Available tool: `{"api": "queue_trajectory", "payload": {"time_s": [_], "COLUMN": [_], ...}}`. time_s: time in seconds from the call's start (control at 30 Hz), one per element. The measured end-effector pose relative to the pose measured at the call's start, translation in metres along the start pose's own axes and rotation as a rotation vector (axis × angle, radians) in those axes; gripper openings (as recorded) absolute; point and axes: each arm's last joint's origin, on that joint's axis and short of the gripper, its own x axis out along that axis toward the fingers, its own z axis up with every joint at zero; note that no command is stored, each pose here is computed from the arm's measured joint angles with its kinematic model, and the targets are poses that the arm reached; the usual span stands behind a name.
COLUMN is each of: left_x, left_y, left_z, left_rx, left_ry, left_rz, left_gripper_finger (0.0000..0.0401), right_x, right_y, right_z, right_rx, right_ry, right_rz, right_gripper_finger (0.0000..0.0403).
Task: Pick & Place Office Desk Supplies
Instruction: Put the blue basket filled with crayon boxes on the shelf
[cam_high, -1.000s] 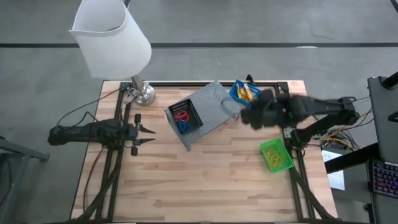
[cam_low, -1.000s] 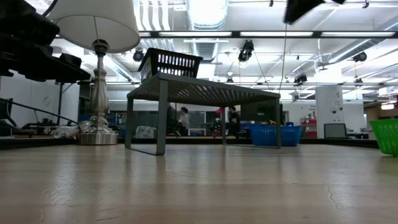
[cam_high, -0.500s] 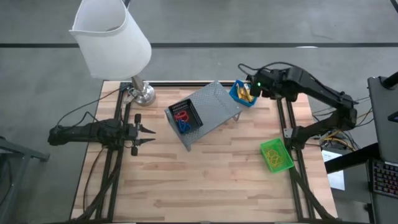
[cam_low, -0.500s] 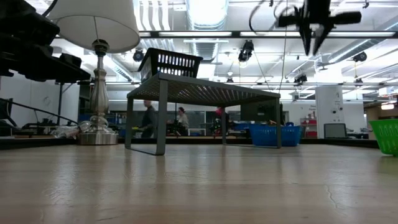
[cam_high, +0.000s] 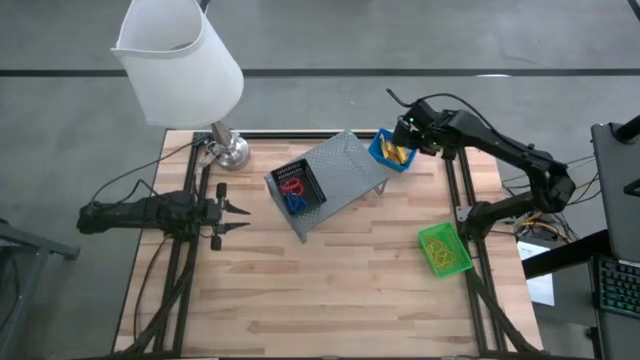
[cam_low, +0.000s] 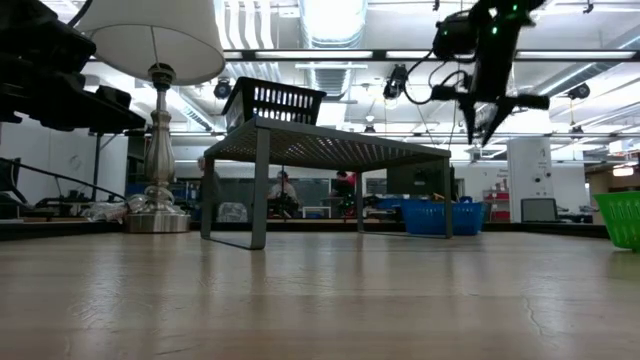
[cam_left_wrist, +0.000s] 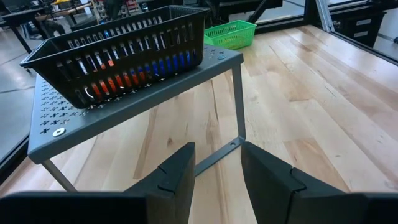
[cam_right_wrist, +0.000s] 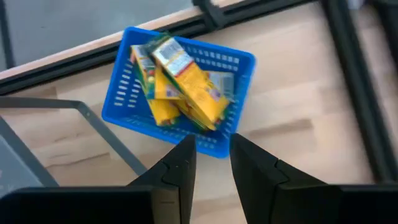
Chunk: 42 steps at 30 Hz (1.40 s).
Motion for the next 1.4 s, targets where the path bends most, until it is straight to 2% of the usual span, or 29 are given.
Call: {"api": "queue_trajectory", "payload": {"time_s": [0.13, 0.27, 0.47, 0.6, 0.9, 1.17, 1.4], "left_x": [0.000, 0.000, 0.000, 0.000, 0.000, 0.000, 0.000], "left_y": [0.000, 0.000, 0.000, 0.000, 0.000, 0.000, 0.000], "left_z": [0.000, 0.000, 0.000, 0.000, 0.000, 0.000, 0.000], "left_rx": [0.000, 0.000, 0.000, 0.000, 0.000, 0.000, 0.000], "left_ry": [0.000, 0.000, 0.000, 0.000, 0.001, 0.001, 0.000], "left_rz": [0.000, 0.000, 0.000, -0.001, 0.000, -0.001, -0.001], "left_gripper_finger": [0.0133, 0.0133, 0.0133, 0.0133, 0.0133, 0.0133, 0.0133], "right_x": [0.020, 0.034, 0.054, 0.065, 0.077, 0.094, 0.099], "right_y": [-0.002, -0.012, -0.017, -0.021, -0.030, -0.034, -0.039], "right_z": [-0.001, -0.003, -0.003, -0.005, -0.012, -0.020, -0.023], "right_rx": [0.005, 0.040, 0.098, 0.130, 0.175, 0.213, 0.211], "right_ry": [0.011, 0.090, 0.032, 0.010, 0.003, -0.027, -0.037], "right_rz": [0.039, 0.033, 0.054, 0.024, -0.022, 0.043, 0.028], "right_gripper_finger": [0.0100, 0.0122, 0.0164, 0.0178, 0.0180, 0.0180, 0.0180]}}
